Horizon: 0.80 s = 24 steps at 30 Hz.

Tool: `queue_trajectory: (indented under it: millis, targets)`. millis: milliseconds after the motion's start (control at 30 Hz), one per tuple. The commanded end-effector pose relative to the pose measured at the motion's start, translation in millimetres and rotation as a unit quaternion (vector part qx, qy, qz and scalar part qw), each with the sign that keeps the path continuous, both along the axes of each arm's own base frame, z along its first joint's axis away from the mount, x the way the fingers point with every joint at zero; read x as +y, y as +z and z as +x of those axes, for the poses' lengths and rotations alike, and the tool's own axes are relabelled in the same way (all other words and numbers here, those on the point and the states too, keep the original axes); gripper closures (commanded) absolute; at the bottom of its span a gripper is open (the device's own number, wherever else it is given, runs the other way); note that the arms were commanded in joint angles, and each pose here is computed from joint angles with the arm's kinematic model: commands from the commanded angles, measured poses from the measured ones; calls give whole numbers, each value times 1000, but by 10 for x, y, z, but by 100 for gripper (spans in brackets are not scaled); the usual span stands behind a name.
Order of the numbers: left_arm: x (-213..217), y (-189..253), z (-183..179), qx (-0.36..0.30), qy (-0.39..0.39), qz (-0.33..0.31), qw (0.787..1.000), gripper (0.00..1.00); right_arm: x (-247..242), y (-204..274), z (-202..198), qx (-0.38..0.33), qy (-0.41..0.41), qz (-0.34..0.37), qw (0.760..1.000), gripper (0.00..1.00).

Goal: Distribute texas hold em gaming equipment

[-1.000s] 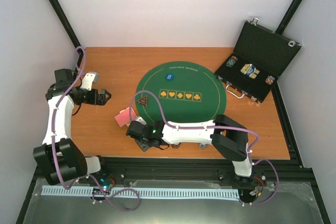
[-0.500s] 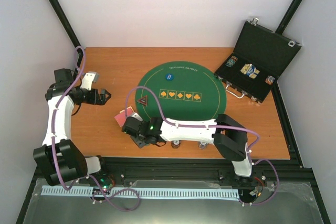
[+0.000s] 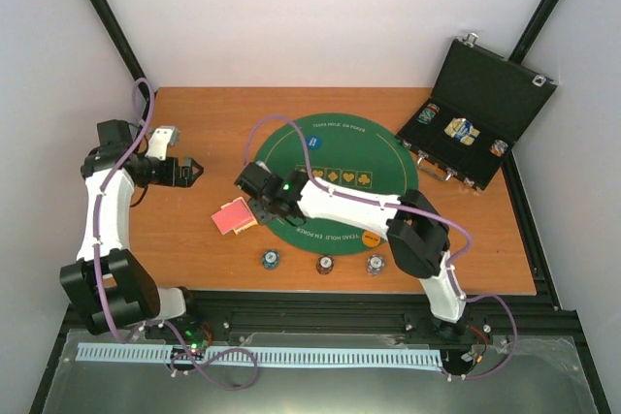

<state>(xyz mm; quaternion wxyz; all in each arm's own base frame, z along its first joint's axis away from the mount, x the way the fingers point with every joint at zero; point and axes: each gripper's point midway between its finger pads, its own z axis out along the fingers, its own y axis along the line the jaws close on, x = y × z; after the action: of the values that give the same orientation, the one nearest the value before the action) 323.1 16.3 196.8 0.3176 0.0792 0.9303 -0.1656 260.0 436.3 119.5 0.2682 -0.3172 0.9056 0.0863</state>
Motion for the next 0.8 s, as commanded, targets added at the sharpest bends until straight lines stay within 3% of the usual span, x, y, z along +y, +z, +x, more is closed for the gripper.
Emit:
queue_trajectory:
  millis: [0,200,467,633,767]
  targets:
    - [21,147,39,-7,8,-12,1000,0,-18,-303,338,14,-5,-29,999,81]
    - [38,178,60,-12,7,-8,1000,0,70,-616,597,35,-14,-43,998,83]
    - [27,200,49,-17,6,-10,1000,0,138,-863,580,57,-17,-45,997,82]
    - [38,223,49,-21,6,-4,1000,0,114,-964,559,69,-19,-50,996,75]
    - [46,259,46,-27,7,0,1000,0,84,-998,560,72,-23,-56,996,59]
